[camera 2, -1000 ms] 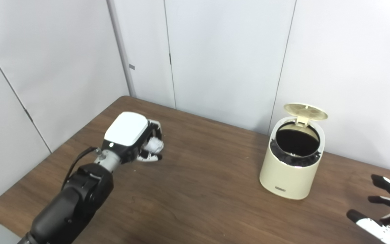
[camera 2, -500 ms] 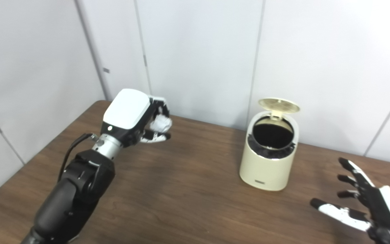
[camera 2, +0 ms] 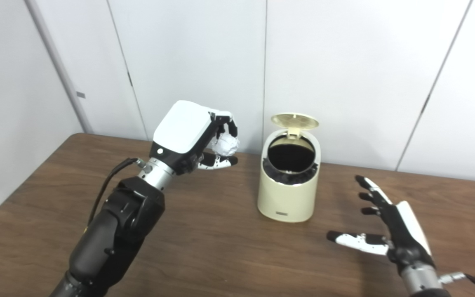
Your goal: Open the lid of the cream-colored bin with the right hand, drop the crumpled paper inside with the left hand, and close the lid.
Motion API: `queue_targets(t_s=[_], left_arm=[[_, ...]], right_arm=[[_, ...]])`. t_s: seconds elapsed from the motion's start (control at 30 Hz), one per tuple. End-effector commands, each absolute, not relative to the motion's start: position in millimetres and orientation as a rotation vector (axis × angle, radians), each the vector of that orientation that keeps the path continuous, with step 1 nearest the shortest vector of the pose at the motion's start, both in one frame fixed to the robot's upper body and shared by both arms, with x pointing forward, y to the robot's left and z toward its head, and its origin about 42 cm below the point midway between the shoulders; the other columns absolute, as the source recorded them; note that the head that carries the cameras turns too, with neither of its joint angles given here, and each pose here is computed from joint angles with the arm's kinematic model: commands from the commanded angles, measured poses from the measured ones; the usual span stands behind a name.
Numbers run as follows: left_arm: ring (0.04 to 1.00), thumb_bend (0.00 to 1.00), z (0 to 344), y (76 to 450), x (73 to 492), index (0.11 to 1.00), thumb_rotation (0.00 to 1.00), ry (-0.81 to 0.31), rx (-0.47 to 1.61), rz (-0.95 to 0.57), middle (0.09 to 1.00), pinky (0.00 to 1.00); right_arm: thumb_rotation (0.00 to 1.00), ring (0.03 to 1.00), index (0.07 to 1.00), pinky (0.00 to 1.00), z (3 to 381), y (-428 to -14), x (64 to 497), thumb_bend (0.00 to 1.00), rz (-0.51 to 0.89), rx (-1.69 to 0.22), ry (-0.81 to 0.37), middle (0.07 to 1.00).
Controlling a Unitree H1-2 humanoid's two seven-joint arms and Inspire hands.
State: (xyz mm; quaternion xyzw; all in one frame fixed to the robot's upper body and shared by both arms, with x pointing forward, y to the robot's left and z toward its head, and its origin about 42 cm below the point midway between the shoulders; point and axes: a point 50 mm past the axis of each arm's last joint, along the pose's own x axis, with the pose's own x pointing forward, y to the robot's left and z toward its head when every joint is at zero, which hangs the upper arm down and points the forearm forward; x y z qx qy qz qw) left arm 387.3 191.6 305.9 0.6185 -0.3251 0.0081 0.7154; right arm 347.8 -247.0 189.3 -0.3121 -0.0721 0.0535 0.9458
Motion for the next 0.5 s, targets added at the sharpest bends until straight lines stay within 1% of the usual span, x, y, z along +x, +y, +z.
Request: queue_targets(t_s=[0.0,0.1,0.2,0.3,0.4,0.47], left_arm=[[0.458,0.52,333,181,395,0.516,0.0,-0.823,1.354,0.076,0.442,0.35],[0.438,0.52,332,173,399,0.518,0.0,-0.824,1.329,0.065,0.433,0.32],[0.455,0.52,331,163,403,0.519,0.0,-0.814,1.29,0.048,0.437,0.35],[0.459,0.52,328,154,407,0.513,0.0,-0.822,1.265,0.034,0.449,0.35],[0.434,0.52,325,144,411,0.513,0.0,-0.845,1.245,0.019,0.444,0.34],[0.431,0.52,323,141,413,0.513,0.0,-0.85,1.24,0.014,0.445,0.34]], right_arm=[[0.3,0.865,0.909,0.73,209,-239,353,0.82,0.084,-0.637,-0.248,0.921],[0.29,0.872,0.913,0.71,209,-235,352,0.81,0.087,-0.641,-0.242,0.925],[0.27,0.87,0.92,0.7,210,-231,350,0.79,0.089,-0.642,-0.236,0.93],[0.29,0.869,0.921,0.69,209,-228,350,0.8,0.088,-0.638,-0.239,0.93],[0.29,0.863,0.918,0.66,209,-225,348,0.8,0.086,-0.635,-0.241,0.93],[0.29,0.862,0.918,0.64,209,-224,347,0.8,0.083,-0.628,-0.238,0.932]])
